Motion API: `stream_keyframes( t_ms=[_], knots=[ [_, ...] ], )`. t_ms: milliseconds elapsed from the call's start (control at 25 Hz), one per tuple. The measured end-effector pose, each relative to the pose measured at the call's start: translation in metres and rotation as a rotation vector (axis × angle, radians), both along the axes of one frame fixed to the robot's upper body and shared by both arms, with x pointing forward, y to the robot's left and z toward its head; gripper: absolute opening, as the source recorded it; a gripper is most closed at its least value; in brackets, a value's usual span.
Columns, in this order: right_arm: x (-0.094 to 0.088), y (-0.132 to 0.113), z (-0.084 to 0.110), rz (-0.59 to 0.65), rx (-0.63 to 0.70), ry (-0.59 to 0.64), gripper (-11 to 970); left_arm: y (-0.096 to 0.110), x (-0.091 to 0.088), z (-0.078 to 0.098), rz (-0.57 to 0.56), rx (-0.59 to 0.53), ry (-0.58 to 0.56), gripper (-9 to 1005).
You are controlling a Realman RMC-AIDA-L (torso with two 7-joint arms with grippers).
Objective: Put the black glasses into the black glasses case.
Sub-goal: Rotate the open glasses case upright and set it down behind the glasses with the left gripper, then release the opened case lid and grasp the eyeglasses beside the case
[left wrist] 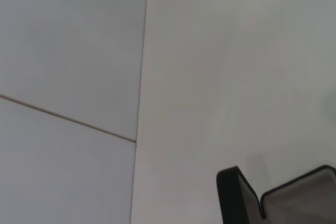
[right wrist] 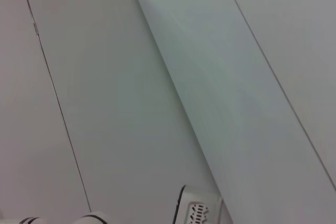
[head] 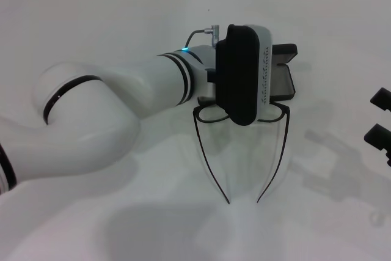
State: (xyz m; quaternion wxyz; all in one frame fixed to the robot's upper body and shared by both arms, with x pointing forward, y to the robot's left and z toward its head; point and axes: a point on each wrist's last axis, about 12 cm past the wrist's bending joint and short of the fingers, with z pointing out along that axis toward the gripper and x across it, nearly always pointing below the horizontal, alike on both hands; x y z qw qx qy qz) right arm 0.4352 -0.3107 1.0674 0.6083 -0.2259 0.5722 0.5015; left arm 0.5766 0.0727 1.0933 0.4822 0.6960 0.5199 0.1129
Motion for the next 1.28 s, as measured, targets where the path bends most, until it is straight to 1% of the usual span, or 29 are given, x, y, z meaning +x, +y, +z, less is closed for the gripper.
stream_keyframes(
  t_ms=[280,440,560,680,760,800,880,920,960,1000,1040,1120,1200,1280],
  knots=[
    [0.000,0.000,0.000,0.003,0.002,-0.002,844,0.000,-0.005,0.016,0.007,-0.022,0.006,248],
    [0.000,0.000,0.001,0.004,0.003,-0.003,843,0.001,-0.009,0.033,0.023,-0.089,0.022,249],
    [0.002,-0.001,0.002,0.009,-0.001,-0.006,842,0.002,-0.013,0.049,0.033,-0.159,0.040,249],
    [0.008,-0.005,0.008,0.031,-0.012,-0.005,841,0.008,-0.017,0.074,0.048,-0.267,0.081,249],
    [0.015,-0.009,0.015,0.062,-0.031,0.004,841,0.015,-0.018,0.094,0.059,-0.369,0.134,249],
    [0.021,-0.010,0.021,0.090,-0.056,0.018,840,0.020,-0.019,0.103,0.061,-0.418,0.164,249],
    [0.033,-0.012,0.033,0.143,-0.133,0.054,837,0.035,-0.018,0.123,0.050,-0.537,0.264,249],
    [0.038,-0.012,0.036,0.161,-0.175,0.083,833,0.041,-0.018,0.131,0.034,-0.585,0.307,248],
    [0.046,-0.011,0.043,0.177,-0.247,0.114,830,0.048,-0.019,0.136,0.012,-0.622,0.355,248],
    [0.053,-0.008,0.047,0.184,-0.311,0.145,827,0.056,-0.022,0.143,-0.034,-0.666,0.412,248],
    [0.060,-0.006,0.052,0.183,-0.394,0.184,824,0.064,-0.024,0.147,-0.066,-0.691,0.446,247],
    [0.074,0.000,0.062,0.167,-0.517,0.239,817,0.079,-0.029,0.154,-0.140,-0.736,0.507,237],
    [0.091,0.010,0.077,0.162,-0.624,0.260,811,0.095,-0.035,0.157,-0.209,-0.785,0.566,217],
    [0.103,0.019,0.088,0.173,-0.683,0.278,804,0.114,-0.042,0.157,-0.266,-0.837,0.625,197]
  ],
)
